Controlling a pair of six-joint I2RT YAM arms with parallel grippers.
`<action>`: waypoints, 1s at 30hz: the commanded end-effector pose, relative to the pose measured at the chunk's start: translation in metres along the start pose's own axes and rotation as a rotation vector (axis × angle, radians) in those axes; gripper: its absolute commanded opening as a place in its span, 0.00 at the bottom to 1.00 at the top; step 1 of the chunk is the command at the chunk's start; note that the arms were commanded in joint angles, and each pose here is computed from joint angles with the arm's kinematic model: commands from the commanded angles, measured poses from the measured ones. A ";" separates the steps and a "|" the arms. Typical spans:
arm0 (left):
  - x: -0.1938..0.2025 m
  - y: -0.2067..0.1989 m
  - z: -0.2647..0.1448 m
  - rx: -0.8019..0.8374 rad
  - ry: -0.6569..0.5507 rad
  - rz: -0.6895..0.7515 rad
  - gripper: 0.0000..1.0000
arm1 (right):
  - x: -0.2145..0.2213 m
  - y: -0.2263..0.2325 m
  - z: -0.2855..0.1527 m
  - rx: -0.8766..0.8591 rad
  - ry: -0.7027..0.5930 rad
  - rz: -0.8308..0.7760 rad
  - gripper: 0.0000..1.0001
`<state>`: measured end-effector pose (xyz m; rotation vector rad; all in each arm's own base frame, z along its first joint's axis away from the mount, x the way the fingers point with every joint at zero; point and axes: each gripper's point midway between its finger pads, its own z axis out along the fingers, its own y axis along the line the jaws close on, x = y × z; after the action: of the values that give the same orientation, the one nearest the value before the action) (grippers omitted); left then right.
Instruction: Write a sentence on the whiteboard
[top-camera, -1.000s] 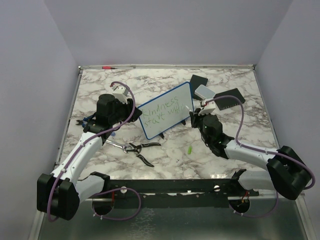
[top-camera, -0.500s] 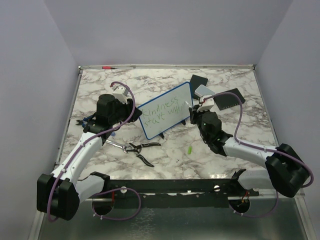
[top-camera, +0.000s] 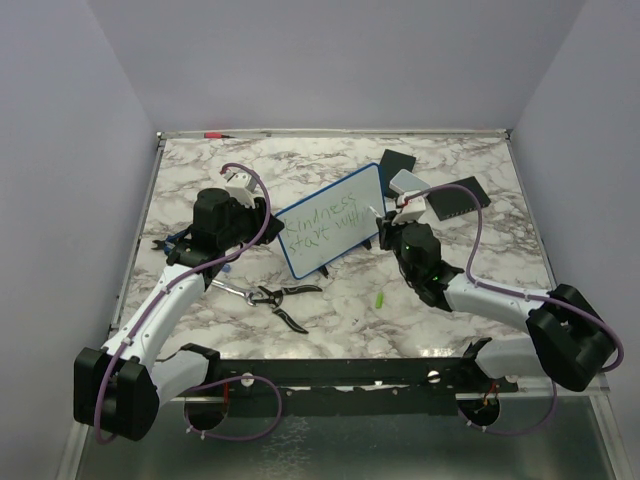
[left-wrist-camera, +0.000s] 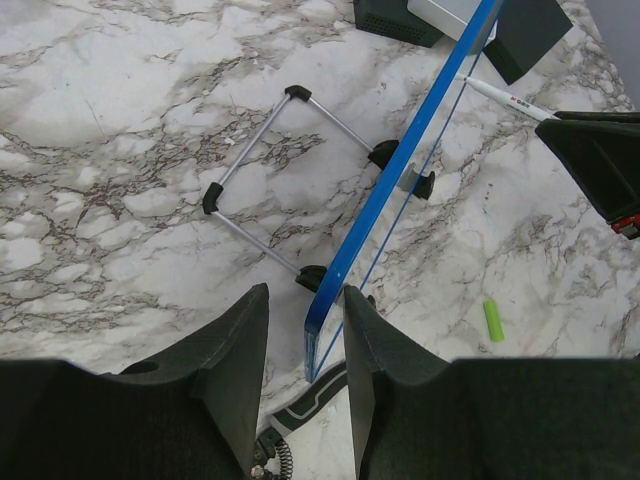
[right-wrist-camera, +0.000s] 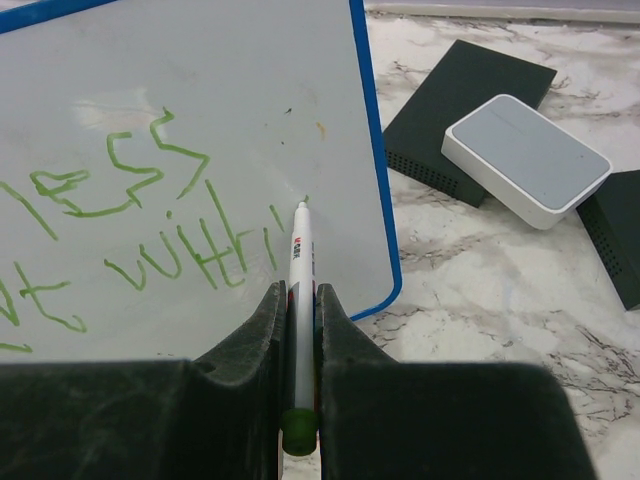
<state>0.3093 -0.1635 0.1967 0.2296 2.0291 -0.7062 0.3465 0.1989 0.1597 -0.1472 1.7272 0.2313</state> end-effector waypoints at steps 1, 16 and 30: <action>-0.002 -0.002 -0.004 0.012 -0.014 0.021 0.37 | 0.018 0.007 -0.003 -0.042 0.050 0.025 0.01; -0.002 -0.002 -0.004 0.016 -0.013 0.020 0.37 | 0.063 0.020 -0.016 -0.115 0.161 0.069 0.01; -0.001 -0.001 -0.003 0.011 -0.011 0.019 0.37 | 0.012 -0.006 -0.016 0.021 0.040 0.070 0.01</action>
<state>0.3092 -0.1636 0.1968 0.2301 2.0287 -0.7070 0.3205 0.1984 0.1312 -0.1178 1.8181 0.3213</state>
